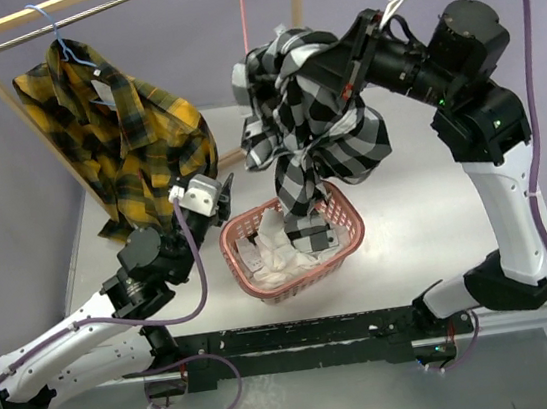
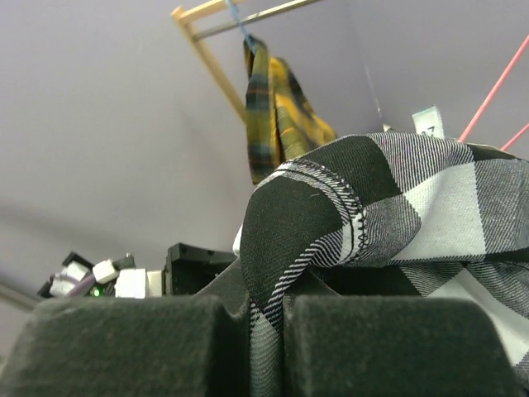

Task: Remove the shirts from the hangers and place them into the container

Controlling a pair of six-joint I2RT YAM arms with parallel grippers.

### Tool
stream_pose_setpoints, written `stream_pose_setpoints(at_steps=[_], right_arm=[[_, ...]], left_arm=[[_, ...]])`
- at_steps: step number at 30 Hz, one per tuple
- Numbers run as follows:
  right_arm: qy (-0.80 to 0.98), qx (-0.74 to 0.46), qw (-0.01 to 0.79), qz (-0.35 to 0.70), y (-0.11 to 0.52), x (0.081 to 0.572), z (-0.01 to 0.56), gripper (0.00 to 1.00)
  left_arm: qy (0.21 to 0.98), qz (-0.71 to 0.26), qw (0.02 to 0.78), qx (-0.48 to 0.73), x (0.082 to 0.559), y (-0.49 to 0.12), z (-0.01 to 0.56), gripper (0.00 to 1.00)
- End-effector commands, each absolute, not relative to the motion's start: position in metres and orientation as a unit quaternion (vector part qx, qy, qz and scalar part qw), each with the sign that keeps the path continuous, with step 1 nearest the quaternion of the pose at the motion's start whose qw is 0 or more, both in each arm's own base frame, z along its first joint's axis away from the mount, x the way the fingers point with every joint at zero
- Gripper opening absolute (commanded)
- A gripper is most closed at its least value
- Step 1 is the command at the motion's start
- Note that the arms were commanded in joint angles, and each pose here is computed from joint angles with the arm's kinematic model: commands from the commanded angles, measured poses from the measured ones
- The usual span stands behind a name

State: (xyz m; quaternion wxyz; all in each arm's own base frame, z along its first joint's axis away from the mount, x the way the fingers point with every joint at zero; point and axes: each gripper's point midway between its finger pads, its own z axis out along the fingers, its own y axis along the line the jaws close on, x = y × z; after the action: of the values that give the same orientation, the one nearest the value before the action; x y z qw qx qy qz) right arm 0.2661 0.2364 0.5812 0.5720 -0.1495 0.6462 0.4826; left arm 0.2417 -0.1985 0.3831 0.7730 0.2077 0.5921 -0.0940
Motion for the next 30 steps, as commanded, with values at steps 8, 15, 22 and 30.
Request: stream_pose_setpoints(at_steps=[8, 15, 22, 30], right_arm=[[0.624, -0.191, 0.597, 0.467, 0.241, 0.221, 0.574, 0.0], [0.688, -0.192, 0.523, 0.465, 0.253, 0.217, 0.481, 0.0], [0.777, -0.235, 0.451, 0.371, 0.274, 0.214, 0.367, 0.0], [0.832, -0.28, 0.399, 0.263, 0.28, 0.208, 0.296, 0.0]], left_arm=[[0.573, -0.097, 0.795, 0.174, 0.238, -0.185, 0.403, 0.55], [0.57, -0.094, 0.798, 0.171, 0.238, -0.182, 0.404, 0.55], [0.571, -0.091, 0.797, 0.175, 0.239, -0.184, 0.402, 0.55], [0.571, -0.087, 0.798, 0.173, 0.239, -0.182, 0.403, 0.55]])
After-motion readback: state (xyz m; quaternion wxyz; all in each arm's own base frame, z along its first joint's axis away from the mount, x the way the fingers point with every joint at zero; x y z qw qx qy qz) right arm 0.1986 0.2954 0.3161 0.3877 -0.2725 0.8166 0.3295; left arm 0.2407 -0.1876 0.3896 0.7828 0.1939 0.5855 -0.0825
